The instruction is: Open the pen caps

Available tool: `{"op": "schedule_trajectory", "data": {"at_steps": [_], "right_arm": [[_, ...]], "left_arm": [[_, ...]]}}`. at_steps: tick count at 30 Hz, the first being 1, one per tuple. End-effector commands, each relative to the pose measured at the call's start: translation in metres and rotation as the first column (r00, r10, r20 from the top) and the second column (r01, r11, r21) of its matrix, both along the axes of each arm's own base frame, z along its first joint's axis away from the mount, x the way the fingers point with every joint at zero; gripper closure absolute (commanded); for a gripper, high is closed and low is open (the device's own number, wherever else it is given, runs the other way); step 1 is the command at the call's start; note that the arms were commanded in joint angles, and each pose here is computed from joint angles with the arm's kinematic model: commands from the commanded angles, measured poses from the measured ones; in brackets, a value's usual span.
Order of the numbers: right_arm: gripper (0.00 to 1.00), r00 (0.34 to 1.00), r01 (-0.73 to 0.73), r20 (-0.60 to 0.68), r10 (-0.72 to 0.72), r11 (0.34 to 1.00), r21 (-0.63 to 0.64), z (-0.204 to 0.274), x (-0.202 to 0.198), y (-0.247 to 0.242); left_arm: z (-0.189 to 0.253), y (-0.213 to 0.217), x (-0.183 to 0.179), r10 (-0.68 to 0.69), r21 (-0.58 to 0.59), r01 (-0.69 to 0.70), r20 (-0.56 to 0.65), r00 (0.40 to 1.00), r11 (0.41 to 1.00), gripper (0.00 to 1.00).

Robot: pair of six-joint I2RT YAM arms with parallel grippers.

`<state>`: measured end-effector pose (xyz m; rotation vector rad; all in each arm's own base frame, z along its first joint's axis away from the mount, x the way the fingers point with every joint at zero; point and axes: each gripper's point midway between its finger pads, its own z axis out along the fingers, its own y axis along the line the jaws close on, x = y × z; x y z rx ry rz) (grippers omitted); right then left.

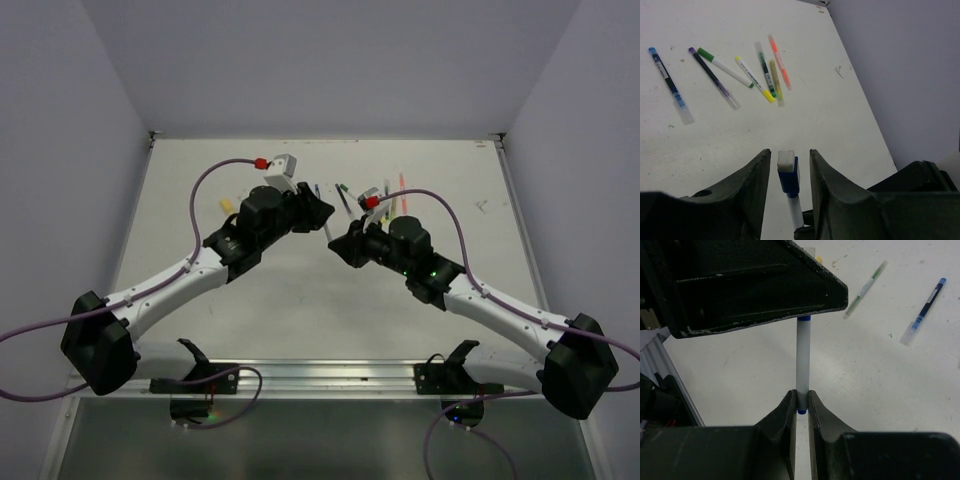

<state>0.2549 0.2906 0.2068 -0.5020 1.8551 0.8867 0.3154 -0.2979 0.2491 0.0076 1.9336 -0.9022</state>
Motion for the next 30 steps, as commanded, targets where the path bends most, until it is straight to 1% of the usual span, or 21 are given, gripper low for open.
{"op": "schedule_trajectory", "data": {"at_steps": [1,2,4,5,7,8,9,10,12,13,17,23,29,30], "right_arm": [[1.0,0.998,-0.021,0.051,0.02,0.999,0.034,0.013,0.0,0.006],[1.0,0.998,-0.023,0.052,0.021,0.999,0.035,0.013,-0.001,0.007],[1.0,0.998,-0.02,0.053,0.018,0.999,0.034,0.012,0.0,0.006],[1.0,0.998,-0.02,0.053,0.018,0.999,0.034,0.012,0.0,0.006],[0.92,0.999,-0.021,0.046,0.019,0.999,0.041,0.01,-0.001,0.007],[0.87,0.999,-0.023,0.05,0.02,0.998,0.054,0.013,-0.001,0.008],[0.82,0.998,-0.027,0.052,0.024,0.998,0.06,0.014,-0.001,0.009],[0.72,0.998,-0.027,0.055,0.023,0.997,0.069,0.015,0.0,0.01],[0.66,0.999,-0.024,0.048,0.021,0.997,0.067,0.014,0.002,0.012],[0.6,0.998,-0.023,0.055,0.018,0.997,0.077,0.019,0.004,0.014],[0.53,0.998,-0.012,0.062,0.007,0.995,0.096,0.024,0.01,0.018],[0.53,0.997,-0.036,0.068,0.028,0.992,0.119,0.029,0.016,0.03],[0.57,0.995,-0.061,0.082,0.049,0.987,0.148,0.036,0.018,0.039],[0.61,0.995,-0.067,0.087,0.054,0.986,0.153,0.038,0.018,0.04]], "left_arm": [[0.018,-0.003,0.009,0.019,-0.013,-0.018,0.061,0.998,1.0,0.6],[0.018,-0.004,0.008,0.017,-0.013,-0.017,0.061,0.998,1.0,0.65],[0.016,-0.002,0.009,0.027,-0.008,-0.027,0.061,0.998,1.0,0.72],[0.016,-0.002,0.009,0.028,-0.005,-0.028,0.061,0.998,1.0,0.81],[0.02,0.0,0.009,0.037,-0.012,-0.037,0.074,0.997,0.999,0.9],[0.02,0.002,0.009,0.043,-0.013,-0.042,0.079,0.996,0.999,0.99],[0.02,0.005,0.007,0.046,-0.015,-0.045,0.083,0.995,0.999,1.0],[0.022,0.006,0.007,0.051,-0.024,-0.049,0.093,0.994,0.998,1.0],[0.022,0.008,0.004,0.053,-0.034,-0.05,0.099,0.994,0.998,1.0],[0.024,0.009,0.003,0.052,-0.043,-0.048,0.106,0.993,0.998,1.0],[0.024,0.01,-0.001,0.049,-0.056,-0.043,0.105,0.993,0.997,1.0],[0.026,0.012,-0.005,0.051,-0.092,-0.041,0.112,0.992,0.995,1.0],[0.019,0.011,-0.006,0.046,-0.092,-0.036,0.103,0.994,0.995,1.0],[0.02,0.01,-0.007,0.04,-0.098,-0.03,0.105,0.994,0.995,1.0]]}}
